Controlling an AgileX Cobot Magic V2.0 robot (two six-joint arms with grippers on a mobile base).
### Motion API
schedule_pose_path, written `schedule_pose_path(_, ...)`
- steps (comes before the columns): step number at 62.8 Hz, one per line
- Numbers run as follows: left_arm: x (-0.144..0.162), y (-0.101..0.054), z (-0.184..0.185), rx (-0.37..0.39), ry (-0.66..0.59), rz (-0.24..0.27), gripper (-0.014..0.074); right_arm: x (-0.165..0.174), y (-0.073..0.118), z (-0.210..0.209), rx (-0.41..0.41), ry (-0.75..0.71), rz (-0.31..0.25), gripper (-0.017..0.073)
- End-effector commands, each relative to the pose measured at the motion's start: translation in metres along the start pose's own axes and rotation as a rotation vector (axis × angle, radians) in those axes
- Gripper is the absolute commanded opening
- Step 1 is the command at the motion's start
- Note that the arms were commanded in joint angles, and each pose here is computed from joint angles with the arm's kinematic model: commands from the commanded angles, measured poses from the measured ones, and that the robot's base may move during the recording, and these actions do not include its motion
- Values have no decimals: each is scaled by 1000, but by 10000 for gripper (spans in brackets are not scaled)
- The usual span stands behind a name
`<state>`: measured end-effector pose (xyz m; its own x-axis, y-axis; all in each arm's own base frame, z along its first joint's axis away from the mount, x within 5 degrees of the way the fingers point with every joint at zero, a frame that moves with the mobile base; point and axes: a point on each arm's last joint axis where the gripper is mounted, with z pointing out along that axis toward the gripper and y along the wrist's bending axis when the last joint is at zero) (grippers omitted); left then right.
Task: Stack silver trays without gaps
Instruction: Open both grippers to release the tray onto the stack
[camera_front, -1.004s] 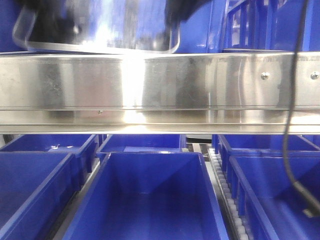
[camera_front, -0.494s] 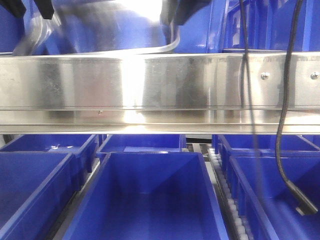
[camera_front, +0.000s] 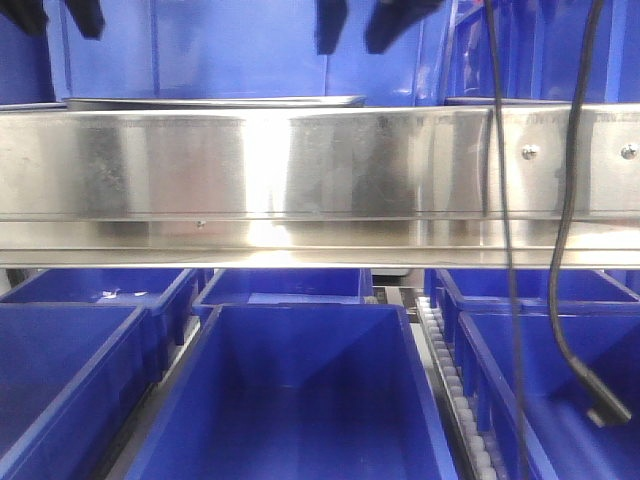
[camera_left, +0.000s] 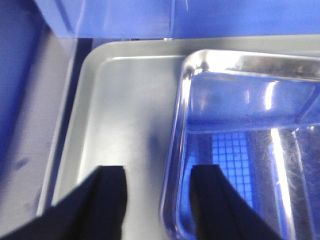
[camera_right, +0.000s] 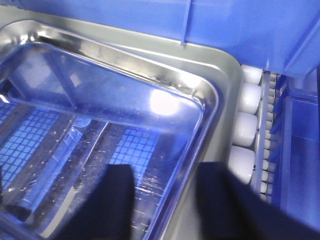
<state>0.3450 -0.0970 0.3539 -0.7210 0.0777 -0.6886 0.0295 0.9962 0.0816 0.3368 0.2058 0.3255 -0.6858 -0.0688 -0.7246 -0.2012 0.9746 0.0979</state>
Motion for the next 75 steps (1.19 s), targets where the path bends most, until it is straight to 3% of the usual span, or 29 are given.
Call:
schedule_pose_path(1,-5,5,-20,7,-51,-13,118,-10,0,-19,-19,-66,-33,-24)
schedule_pose_path(3,-6,6,-26,10,-64,-14,69,-12,-1,-23,-23,-77,-36,-99)
schedule_pose_path(6,-7,8,-33,14,-84,-14,-29,-14,-1,-29,-31,-96,-33,-83)
schedule_pose_path(13,-9,12,-49,20,-121,3,-5,-20,-3,-47,-46,-138,-26,-72)
schedule_pose_path(20,-9,15,-65,40,-158,3,-6,-23,-5,-63,-55,-171,-54,-73)
schedule_pose_path(32,0,22,-102,118,-370,0,-6,-22,-11,-86,-81,-237,-67,-73)
schedule_pose_path(39,20,25,-114,160,-488,51,-6,-19,-13,-92,-86,-251,-70,-73)
schedule_pose_path(53,86,27,-120,273,-710,102,-6,-18,-13,-92,-84,-246,-70,-73)
schedule_pose_path(63,123,25,-125,313,-875,242,-6,-18,-13,-92,-86,-250,-70,-73)
schedule_pose_path(75,148,32,-133,315,-903,243,-6,-18,-13,-92,-86,-250,-70,-73)
